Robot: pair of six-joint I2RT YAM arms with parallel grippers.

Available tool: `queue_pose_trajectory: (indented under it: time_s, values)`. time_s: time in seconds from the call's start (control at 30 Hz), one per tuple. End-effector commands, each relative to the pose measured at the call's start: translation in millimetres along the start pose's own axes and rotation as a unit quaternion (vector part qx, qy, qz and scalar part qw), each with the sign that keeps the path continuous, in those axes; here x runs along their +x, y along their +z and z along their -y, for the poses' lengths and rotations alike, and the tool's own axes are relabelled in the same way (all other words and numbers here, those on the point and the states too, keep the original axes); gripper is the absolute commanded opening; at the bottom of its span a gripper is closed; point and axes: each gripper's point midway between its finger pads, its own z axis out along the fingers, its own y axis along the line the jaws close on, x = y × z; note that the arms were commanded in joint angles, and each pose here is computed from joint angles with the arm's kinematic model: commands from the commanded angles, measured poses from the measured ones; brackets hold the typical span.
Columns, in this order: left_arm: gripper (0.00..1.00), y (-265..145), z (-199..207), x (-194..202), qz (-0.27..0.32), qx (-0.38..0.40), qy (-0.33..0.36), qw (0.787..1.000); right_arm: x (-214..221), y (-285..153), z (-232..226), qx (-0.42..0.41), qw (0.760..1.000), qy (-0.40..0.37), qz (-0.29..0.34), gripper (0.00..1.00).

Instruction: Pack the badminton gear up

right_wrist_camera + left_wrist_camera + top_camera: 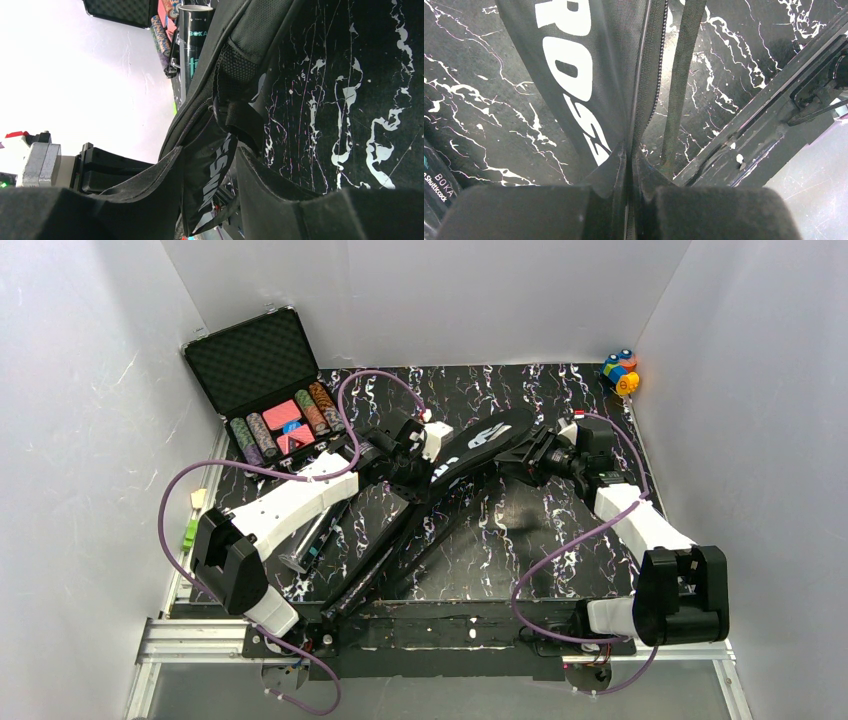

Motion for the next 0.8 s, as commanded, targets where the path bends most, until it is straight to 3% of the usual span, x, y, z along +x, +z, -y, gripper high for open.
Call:
queue_pose_trajectory:
  time_s: [0.0,0.63,0.77]
  values:
    - [0.00,-27.5,15.0,-28.4,0.064,0.024,0.015,0.998,-5.7,0.1,-7.7,-0.016,1.000,-0.006,0.010,0.51]
    - [0.00,-29.2,18.6,-27.8,0.063,0.033,0.015,0.997,-30.9,12.2,14.9,0.033,0.997,-0.003,0.065,0.54]
    - [0.00,-29.0,19.7,-28.3,0.063,0.036,0.015,0.997,-37.4,11.8,4.9,0.012,0.997,-0.013,0.081,0.55]
